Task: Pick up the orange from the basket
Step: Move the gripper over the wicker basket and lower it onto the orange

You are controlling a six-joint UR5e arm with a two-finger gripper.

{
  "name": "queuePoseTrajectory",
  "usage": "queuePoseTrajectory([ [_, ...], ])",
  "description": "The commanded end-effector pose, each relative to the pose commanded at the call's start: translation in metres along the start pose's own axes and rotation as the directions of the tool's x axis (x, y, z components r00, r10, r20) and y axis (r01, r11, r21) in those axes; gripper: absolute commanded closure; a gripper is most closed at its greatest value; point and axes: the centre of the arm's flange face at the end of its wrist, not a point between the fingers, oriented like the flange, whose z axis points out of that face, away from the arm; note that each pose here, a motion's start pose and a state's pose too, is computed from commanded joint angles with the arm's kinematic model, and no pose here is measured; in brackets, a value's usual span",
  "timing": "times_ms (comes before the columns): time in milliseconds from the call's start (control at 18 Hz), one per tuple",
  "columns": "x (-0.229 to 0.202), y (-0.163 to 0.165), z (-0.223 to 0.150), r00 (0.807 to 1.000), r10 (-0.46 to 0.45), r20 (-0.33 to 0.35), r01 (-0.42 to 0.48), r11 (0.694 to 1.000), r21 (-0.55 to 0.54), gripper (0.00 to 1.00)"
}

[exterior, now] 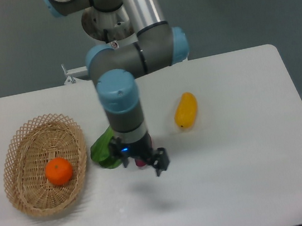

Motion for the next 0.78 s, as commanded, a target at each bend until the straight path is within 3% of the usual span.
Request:
queuePoseTrajectory([
  [444,0.101,-0.028,0.006,0.988,0.147,-0.048,-0.147,0.989,-0.002,0.00],
  [778,0.136,-0.033,0.022,0.977,0.198,-0.076,-0.200,0.980,-0.019,0.00],
])
